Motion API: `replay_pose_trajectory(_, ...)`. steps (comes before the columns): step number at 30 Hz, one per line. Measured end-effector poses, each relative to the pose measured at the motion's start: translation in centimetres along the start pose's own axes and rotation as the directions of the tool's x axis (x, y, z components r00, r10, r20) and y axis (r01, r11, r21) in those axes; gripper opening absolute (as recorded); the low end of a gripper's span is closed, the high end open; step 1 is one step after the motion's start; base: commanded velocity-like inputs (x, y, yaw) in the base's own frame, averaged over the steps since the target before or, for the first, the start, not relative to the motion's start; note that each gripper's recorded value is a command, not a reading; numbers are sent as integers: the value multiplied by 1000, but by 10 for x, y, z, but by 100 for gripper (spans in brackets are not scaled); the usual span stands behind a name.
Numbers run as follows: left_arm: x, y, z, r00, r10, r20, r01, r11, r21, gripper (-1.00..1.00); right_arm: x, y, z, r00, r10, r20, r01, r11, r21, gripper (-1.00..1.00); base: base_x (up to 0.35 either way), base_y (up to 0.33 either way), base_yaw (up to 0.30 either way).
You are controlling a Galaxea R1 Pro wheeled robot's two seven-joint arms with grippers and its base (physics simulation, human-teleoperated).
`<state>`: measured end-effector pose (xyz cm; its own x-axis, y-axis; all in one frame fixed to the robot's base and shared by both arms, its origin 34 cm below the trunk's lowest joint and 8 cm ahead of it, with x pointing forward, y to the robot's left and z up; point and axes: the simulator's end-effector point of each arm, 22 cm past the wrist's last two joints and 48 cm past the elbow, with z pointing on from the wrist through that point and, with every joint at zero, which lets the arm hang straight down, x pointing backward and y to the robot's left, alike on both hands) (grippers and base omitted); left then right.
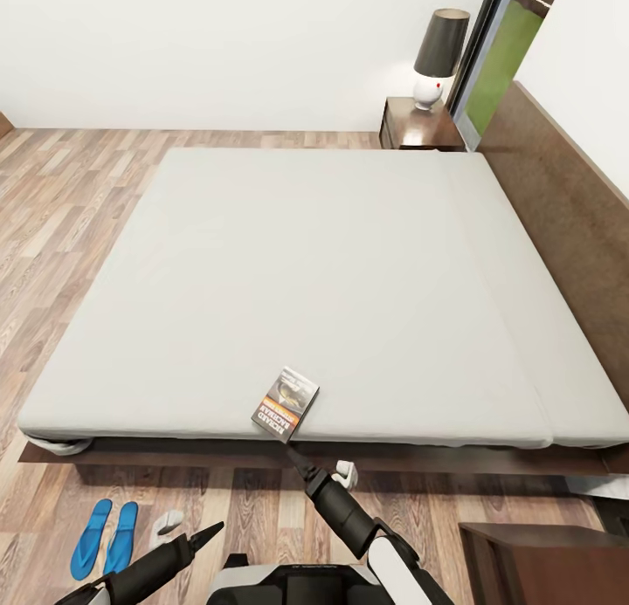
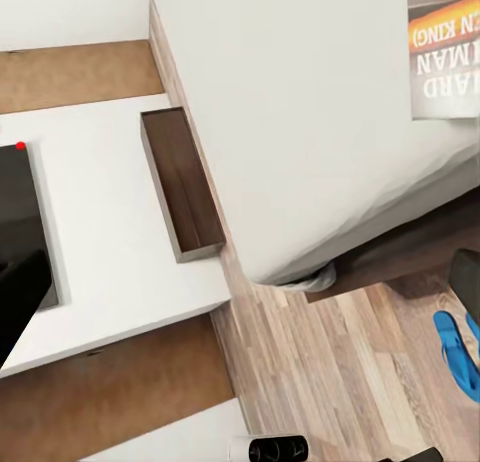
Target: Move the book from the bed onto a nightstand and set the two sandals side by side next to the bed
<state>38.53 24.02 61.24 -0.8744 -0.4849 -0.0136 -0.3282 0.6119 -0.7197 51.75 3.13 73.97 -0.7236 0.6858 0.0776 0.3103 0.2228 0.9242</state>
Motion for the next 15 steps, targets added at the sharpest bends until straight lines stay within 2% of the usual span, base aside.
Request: replay_pose_trajectory(15, -9, 11, 6, 1000, 1, 5, -1, 1000, -7, 100, -5, -9, 8, 1000, -1, 2, 1, 1000, 0, 100, 0, 0, 0)
